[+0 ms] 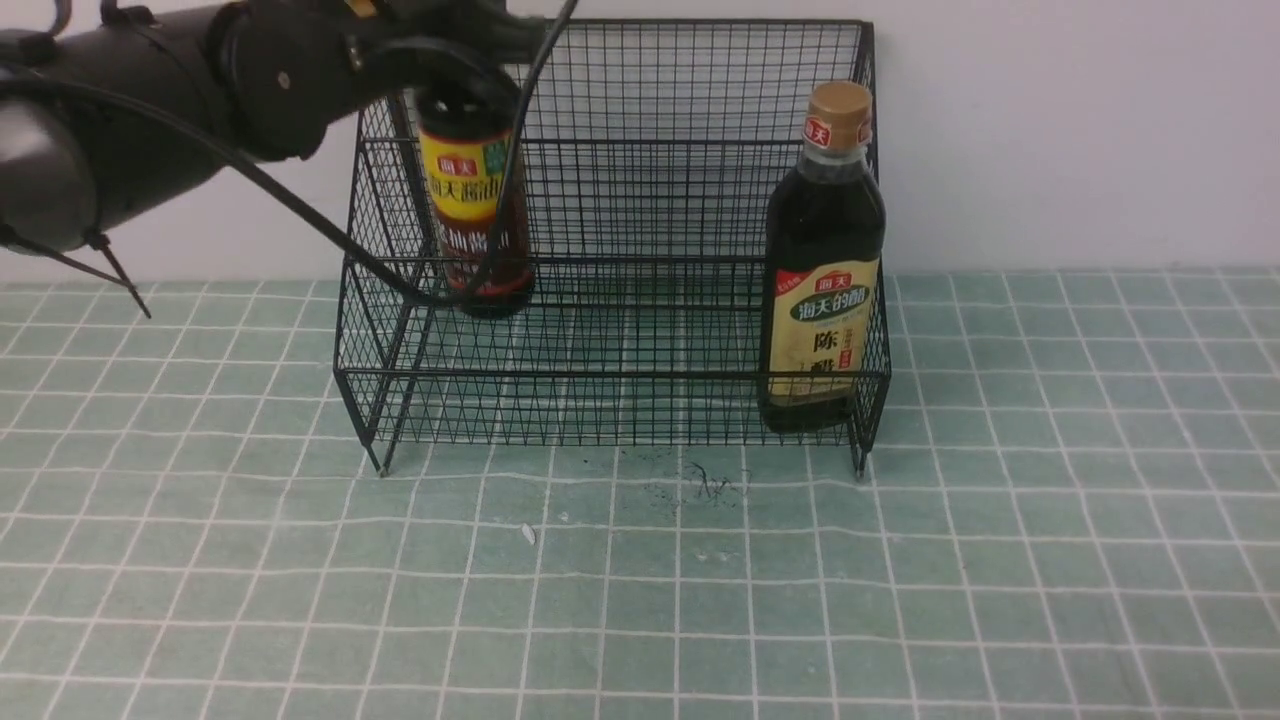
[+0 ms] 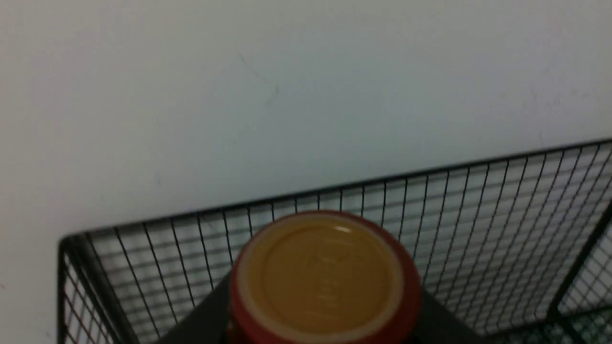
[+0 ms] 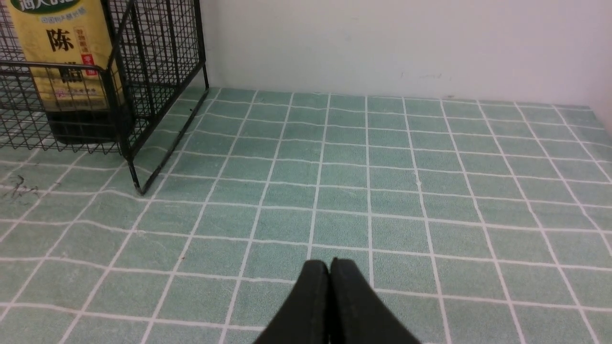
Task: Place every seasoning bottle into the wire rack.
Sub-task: Use the left arm to put the condiment bottle back on the shelf
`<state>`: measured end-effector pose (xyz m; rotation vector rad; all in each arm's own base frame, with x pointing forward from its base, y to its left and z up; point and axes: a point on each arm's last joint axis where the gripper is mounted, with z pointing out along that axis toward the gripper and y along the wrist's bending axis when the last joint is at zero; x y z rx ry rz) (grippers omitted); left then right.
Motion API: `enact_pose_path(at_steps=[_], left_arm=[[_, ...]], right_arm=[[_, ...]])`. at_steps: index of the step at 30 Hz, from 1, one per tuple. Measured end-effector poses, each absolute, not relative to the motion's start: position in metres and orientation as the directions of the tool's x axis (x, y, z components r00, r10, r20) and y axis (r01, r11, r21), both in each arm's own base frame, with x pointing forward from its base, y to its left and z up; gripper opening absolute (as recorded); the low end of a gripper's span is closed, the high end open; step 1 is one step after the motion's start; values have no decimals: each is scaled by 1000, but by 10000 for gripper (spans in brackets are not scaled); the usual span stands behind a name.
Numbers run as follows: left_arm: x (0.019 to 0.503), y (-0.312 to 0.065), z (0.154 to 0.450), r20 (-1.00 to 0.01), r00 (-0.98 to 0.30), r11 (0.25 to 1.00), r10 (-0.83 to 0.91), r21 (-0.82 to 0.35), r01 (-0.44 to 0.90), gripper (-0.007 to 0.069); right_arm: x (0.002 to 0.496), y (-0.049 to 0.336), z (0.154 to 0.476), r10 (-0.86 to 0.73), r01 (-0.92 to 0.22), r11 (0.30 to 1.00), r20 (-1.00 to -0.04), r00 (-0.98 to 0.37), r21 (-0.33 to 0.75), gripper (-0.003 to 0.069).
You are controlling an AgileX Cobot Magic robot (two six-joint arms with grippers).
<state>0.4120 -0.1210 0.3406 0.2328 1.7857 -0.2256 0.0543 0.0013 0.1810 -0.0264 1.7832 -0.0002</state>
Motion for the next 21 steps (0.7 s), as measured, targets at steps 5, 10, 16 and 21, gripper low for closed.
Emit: enact_pose_path(at_steps=[5, 10, 16, 21], left_arm=[[416, -124, 317, -935, -347, 955, 76, -33, 296, 258], [417, -125, 312, -929, -361, 954, 83, -31, 298, 264], [415, -124, 321, -936, -343, 954, 78, -31, 299, 395], [402, -122, 342, -940, -332, 950, 77, -32, 310, 447]], right_arm=[[54, 1, 181, -18, -18, 1000, -977, -211, -15, -15], [54, 1, 181, -18, -18, 1000, -977, -211, -15, -15], [54, 1, 181, -18, -18, 1000, -977, -211, -15, -15], [54, 1, 181, -18, -18, 1000, -977, -211, -15, -15]])
